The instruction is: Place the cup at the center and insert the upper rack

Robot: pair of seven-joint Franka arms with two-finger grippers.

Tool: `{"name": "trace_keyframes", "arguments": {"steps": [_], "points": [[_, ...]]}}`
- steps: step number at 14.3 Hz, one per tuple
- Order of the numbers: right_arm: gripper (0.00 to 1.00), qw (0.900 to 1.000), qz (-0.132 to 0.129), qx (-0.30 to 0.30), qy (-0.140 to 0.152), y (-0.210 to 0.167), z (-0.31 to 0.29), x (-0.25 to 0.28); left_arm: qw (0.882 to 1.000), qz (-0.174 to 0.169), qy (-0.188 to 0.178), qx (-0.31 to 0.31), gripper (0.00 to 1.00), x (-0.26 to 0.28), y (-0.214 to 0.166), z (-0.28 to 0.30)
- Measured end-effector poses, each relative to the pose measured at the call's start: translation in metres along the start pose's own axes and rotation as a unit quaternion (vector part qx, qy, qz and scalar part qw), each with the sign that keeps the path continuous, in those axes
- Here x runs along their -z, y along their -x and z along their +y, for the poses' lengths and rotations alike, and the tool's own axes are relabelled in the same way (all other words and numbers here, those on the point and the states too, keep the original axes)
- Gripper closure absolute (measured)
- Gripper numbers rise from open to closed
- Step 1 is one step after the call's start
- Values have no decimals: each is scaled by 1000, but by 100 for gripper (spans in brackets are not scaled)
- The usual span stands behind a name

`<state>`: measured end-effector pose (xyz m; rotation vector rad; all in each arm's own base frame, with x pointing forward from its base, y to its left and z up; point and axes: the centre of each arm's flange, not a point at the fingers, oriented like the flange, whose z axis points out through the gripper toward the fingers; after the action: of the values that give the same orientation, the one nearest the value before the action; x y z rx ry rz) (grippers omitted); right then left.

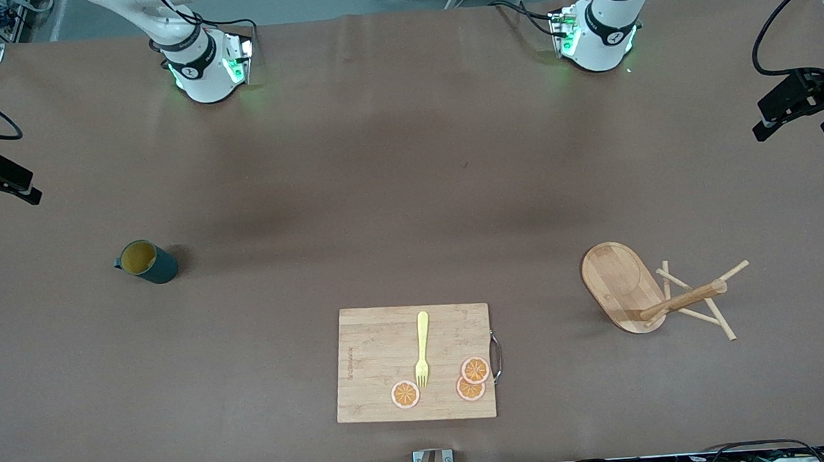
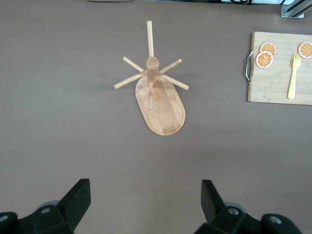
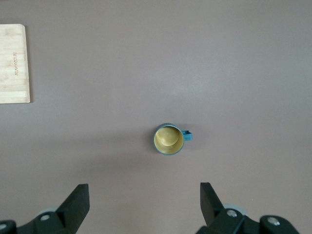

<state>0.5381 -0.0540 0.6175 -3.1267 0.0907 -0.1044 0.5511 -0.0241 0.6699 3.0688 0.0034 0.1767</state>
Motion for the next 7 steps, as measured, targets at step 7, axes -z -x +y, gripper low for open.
{"name": "trace_keyframes", "arguments": {"steps": [7], "points": [[0,1000,0,0,0,0,0,0,1000,1,0,-5,0,1,1,6]]}}
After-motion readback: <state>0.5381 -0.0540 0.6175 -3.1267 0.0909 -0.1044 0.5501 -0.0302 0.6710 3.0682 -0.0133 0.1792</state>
